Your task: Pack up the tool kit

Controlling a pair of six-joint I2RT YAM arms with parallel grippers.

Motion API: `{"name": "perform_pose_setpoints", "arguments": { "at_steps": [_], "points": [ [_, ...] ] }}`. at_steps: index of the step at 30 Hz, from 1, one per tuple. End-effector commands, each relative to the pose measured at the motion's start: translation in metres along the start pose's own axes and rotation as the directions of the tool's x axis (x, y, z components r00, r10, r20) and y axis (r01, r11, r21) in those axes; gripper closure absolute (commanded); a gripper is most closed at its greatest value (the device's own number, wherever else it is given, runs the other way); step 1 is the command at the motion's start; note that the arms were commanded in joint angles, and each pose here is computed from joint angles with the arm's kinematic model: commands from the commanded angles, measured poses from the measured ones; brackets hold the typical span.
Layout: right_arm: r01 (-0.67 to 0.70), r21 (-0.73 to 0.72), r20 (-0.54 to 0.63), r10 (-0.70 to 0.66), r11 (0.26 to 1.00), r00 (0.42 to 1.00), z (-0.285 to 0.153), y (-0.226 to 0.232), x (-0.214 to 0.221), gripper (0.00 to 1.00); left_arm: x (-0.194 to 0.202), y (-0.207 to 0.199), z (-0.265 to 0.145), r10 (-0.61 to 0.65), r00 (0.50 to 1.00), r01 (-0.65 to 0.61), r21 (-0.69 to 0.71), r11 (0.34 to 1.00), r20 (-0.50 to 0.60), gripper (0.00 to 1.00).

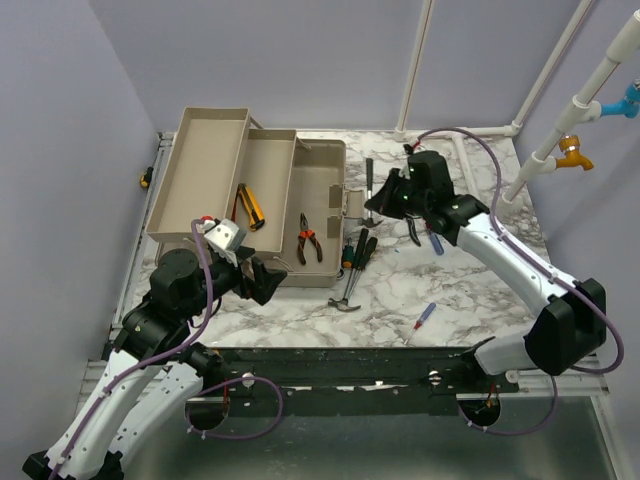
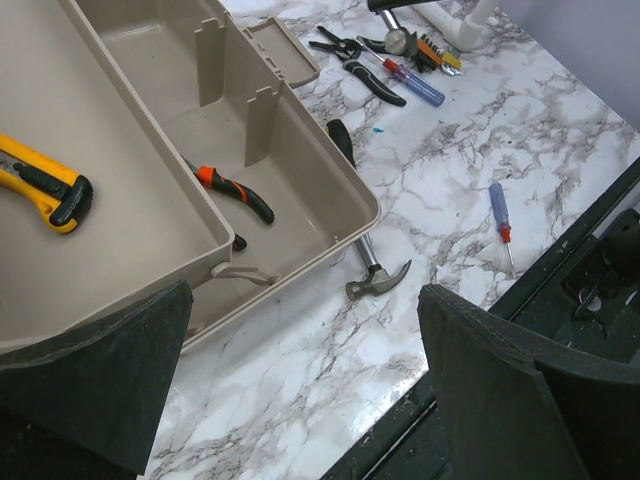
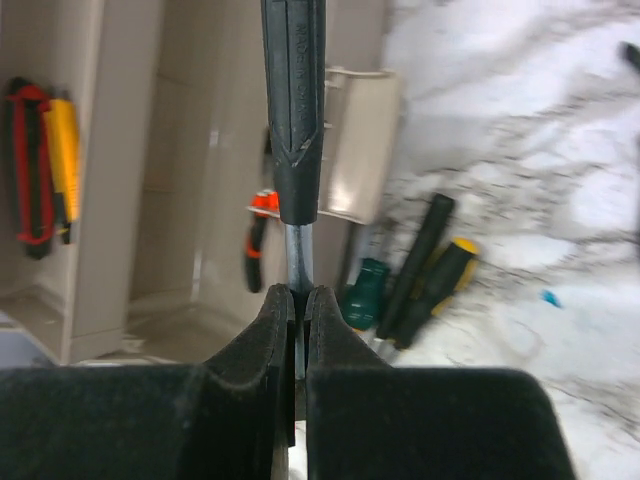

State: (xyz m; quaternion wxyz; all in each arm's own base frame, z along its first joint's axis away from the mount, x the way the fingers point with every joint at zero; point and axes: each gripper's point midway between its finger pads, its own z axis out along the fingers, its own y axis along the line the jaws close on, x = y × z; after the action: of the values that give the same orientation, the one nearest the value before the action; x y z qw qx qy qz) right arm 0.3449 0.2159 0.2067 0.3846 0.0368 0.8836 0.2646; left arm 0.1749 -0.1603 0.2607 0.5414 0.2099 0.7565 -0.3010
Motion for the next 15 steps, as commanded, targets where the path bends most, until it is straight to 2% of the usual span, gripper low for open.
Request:
{"name": "perform_pose_setpoints", "arguments": {
  "at_steps": [1,10,15],
  "points": [
    [-0.005,-0.172,-0.041,-0.002,0.985,0.999,0.011,0.07,0.006,0.99,-0.01,-0.003,-0.005,0.015,0.999,-0.015,0.015,1.0,0.04,0.01],
    [-0.016,-0.139,-0.134,-0.003,0.99,0.991,0.072,0.114,0.056,0.99,-0.01,-0.004,-0.006,0.013,0.999,-0.014,0.015,1.0,0.045,0.02],
    [-0.028,-0.132,-0.169,0.006,0.991,0.986,0.097,0.121,0.079,0.9,-0.01,-0.004,-0.007,0.015,0.999,-0.015,0.015,1.0,0.046,0.01]
  ]
}}
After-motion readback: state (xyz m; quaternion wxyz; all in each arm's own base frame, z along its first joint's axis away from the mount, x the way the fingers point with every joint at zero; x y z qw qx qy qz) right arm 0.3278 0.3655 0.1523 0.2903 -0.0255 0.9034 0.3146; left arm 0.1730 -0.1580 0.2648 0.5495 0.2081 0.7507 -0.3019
